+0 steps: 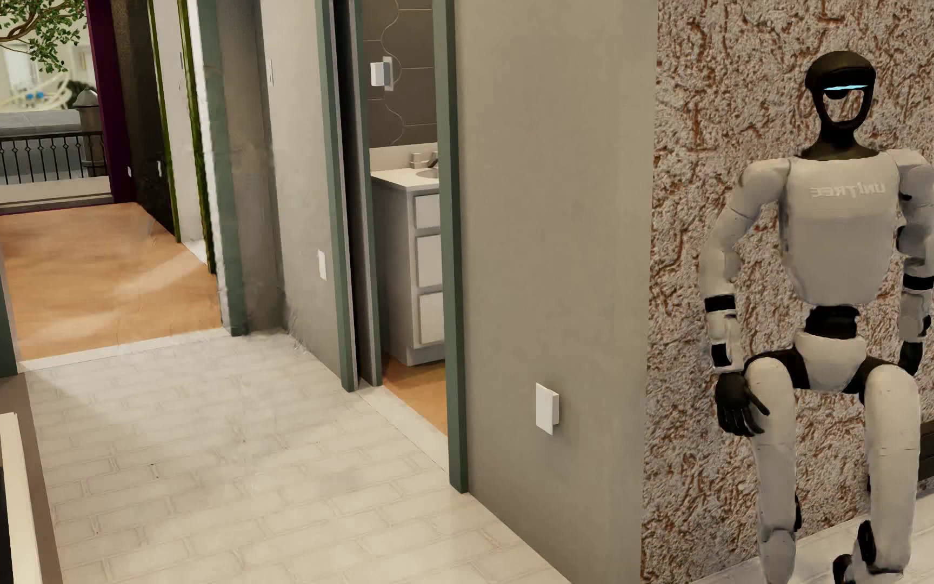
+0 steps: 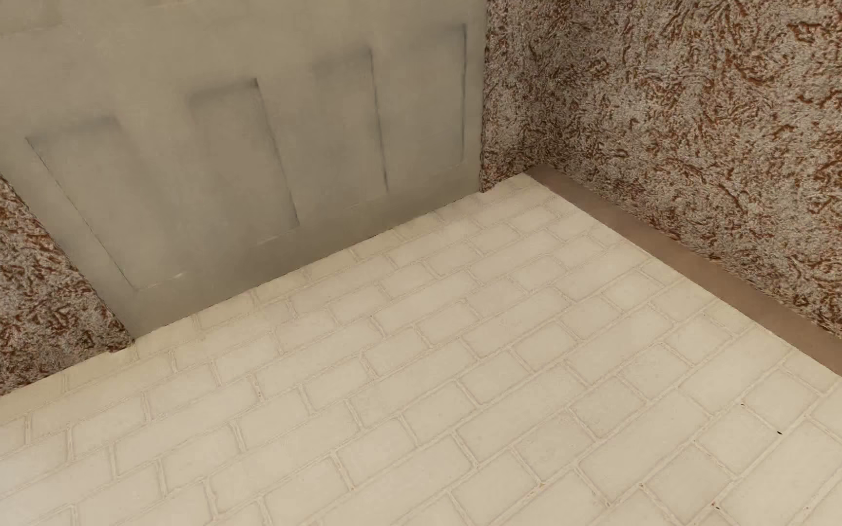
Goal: Avoid the corner
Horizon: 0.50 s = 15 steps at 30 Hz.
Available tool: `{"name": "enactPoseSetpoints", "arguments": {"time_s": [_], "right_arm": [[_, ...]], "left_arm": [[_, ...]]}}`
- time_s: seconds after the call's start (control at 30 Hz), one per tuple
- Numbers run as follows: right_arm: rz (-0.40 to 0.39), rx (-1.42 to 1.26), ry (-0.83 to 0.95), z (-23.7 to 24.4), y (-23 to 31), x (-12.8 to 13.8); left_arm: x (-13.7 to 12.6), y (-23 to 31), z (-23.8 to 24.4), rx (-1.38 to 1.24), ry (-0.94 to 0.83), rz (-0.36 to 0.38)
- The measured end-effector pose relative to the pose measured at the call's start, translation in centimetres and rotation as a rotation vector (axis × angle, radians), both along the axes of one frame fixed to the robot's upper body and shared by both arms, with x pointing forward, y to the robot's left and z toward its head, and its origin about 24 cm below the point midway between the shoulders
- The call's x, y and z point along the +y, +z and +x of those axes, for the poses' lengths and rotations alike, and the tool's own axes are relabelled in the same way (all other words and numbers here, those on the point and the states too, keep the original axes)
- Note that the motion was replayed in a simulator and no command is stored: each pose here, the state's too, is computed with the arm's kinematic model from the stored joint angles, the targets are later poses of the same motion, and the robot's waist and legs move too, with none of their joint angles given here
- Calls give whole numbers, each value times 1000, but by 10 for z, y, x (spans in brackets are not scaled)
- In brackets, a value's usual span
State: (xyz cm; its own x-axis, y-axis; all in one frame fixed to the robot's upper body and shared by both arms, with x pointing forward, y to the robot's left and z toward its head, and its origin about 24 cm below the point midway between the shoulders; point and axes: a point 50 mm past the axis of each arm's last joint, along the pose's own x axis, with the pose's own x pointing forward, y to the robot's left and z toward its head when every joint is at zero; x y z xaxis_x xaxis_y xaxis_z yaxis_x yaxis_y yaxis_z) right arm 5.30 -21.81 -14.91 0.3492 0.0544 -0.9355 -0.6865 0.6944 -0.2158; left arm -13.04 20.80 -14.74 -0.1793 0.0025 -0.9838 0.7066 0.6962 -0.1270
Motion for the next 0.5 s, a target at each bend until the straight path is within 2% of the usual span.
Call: {"name": "enactPoseSetpoints", "arguments": {"time_s": [0.1,0.17,0.23,0.33,0.4,0.43,0.5], "right_arm": [[71,-189,-71,48,18,8],[99,-216,-77,53,21,14],[93,-136,-63,28,13,17],[4,169,15,-60,-8,8],[-51,355,170,-110,-10,2],[-63,387,244,-117,-9,-1],[-72,358,185,-111,-6,-9]], "left_arm": [[2,-5,25,-83,54,10],[14,-7,50,-175,134,48],[31,-6,73,-255,189,93],[49,-4,85,-286,202,146],[54,-4,94,-298,186,159],[55,-4,101,-324,182,154],[54,-4,116,-368,184,142]]}}
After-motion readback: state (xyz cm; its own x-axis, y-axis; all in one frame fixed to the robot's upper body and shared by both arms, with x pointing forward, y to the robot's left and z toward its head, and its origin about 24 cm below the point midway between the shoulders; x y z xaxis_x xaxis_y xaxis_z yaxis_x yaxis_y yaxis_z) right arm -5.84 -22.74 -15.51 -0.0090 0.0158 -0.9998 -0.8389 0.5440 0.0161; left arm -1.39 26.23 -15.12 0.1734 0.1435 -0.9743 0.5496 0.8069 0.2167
